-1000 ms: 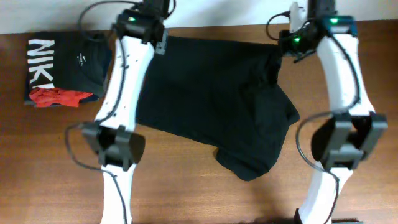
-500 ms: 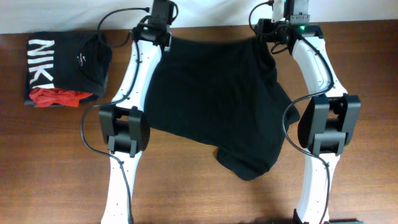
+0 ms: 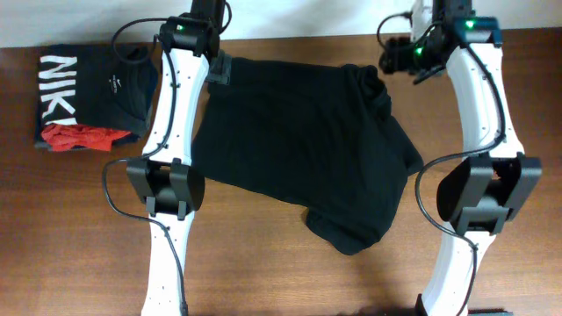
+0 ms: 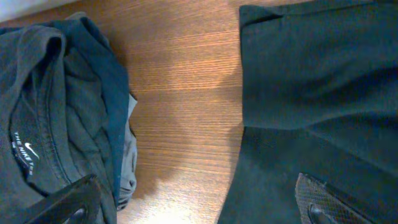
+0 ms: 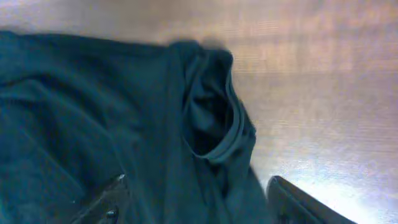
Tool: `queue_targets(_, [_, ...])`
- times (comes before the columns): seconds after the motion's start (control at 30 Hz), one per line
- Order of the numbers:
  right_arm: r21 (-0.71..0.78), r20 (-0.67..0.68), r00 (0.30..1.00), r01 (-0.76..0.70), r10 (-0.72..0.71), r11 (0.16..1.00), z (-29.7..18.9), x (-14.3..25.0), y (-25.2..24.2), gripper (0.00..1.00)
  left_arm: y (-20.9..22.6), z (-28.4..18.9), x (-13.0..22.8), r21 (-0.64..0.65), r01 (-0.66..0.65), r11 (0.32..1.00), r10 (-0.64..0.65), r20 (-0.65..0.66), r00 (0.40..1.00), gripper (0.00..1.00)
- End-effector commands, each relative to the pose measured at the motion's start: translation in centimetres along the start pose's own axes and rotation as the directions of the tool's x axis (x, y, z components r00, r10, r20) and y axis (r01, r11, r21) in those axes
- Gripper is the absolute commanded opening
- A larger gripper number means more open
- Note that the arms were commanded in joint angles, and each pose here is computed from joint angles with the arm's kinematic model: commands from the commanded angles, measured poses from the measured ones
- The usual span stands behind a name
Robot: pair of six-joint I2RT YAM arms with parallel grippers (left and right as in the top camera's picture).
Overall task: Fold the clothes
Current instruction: 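Lower the t-shirt flat onto the table with both grippers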
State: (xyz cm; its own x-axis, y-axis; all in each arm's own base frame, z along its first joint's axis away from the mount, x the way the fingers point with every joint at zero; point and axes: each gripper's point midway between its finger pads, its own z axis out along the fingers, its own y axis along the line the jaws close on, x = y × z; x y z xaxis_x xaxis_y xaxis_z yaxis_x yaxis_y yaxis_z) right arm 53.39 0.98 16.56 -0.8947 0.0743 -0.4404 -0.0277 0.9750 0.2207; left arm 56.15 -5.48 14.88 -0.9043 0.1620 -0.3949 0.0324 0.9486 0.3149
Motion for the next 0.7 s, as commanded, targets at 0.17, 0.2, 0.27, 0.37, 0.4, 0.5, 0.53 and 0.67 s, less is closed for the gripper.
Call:
queue_targets(0.17, [0.008,-0.081,0.993,-0.083,0.083,0.997,6.9,4.1,-1.2,0.60,-0.1,-0.8,-0.1,0.042,0.011,0.999,-0.012,0.008,1.000,0.99])
queue_targets(0.2, [0.006,-0.071,0.993,-0.091,0.091,0.996,7.8,4.3,-1.1,0.58,-0.3,-0.8,-0.1,0.052,0.010,0.999,-0.010,0.005,1.000,0.98])
queue_targets(0.27, [0.002,-0.056,0.995,-0.081,0.081,0.997,8.6,4.3,-1.0,0.55,-0.4,-0.8,-0.1,0.058,0.010,0.998,-0.011,0.004,1.000,0.98])
queue_targets(0.37, [0.035,-0.036,0.996,-0.079,0.080,0.996,10.0,4.4,-1.2,0.52,-0.5,-0.8,0.0,0.061,0.009,0.998,-0.010,0.003,1.000,0.98])
queue_targets(0.4, [0.064,-0.033,0.996,-0.084,0.086,0.994,10.4,4.5,-1.6,0.47,-0.6,-0.8,0.0,0.065,0.009,0.998,-0.009,0.000,1.000,0.98])
queue_targets(0.5, [0.115,-0.023,0.995,-0.095,0.098,0.989,10.8,4.5,-2.5,0.28,-0.5,-0.8,0.4,0.064,0.005,0.998,-0.004,-0.013,1.000,0.98])
queue_targets(0.53, [0.138,-0.010,0.994,-0.107,0.109,0.985,10.7,4.3,-3.0,0.20,-0.5,-0.8,0.4,0.064,0.004,0.998,-0.003,-0.016,1.000,0.96])
queue_targets(0.67, [0.152,0.001,0.994,-0.111,0.112,0.982,10.6,4.1,-3.5,0.07,-0.5,-0.8,0.5,0.064,0.004,0.998,-0.003,-0.016,1.000,0.96])
